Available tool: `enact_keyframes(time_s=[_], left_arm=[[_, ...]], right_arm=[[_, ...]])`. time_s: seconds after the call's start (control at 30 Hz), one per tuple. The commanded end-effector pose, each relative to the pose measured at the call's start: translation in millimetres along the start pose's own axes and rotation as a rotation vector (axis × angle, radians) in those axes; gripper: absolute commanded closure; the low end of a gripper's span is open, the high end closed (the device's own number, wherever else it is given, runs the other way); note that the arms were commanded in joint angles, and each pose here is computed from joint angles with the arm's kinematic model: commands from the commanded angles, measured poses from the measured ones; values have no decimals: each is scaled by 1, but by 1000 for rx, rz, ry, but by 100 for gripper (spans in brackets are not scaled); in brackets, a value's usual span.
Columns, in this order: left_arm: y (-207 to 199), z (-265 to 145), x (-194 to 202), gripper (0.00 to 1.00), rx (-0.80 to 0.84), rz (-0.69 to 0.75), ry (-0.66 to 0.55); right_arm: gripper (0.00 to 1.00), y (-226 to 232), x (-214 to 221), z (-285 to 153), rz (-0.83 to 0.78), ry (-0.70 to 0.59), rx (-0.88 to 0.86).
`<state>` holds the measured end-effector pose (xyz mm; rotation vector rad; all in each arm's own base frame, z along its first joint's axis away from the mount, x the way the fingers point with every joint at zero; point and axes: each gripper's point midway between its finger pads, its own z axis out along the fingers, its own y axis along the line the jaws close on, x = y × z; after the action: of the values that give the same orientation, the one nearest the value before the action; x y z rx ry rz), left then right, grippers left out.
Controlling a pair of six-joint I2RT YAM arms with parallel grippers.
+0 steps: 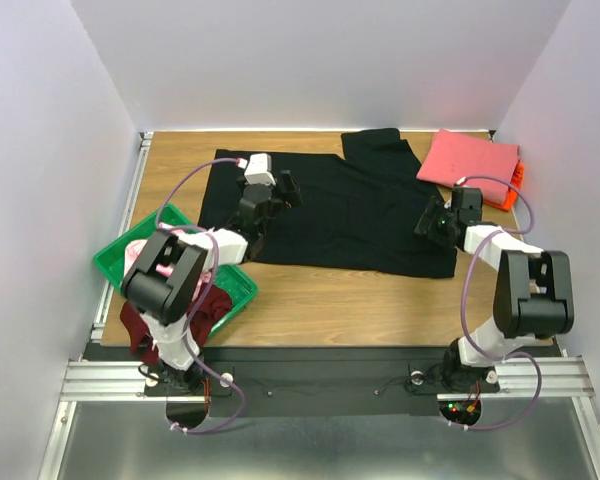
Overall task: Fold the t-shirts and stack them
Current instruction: Fold the tshirt
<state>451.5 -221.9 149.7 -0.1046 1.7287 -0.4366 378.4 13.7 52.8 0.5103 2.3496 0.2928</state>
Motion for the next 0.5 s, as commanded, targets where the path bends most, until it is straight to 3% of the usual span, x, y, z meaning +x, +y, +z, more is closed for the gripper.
enact_keyframes(time_s=[0.0, 0.2, 0.47], left_arm=[[3, 27, -5, 1, 55, -10, 9], [34, 44, 32, 1, 7, -43, 96], [69, 42, 63, 1, -68, -99, 183]], right_arm=[[29, 28, -40, 9, -35, -115, -84], [29, 11, -8, 30, -17, -24, -22], [29, 8, 34, 22, -23, 41, 9]])
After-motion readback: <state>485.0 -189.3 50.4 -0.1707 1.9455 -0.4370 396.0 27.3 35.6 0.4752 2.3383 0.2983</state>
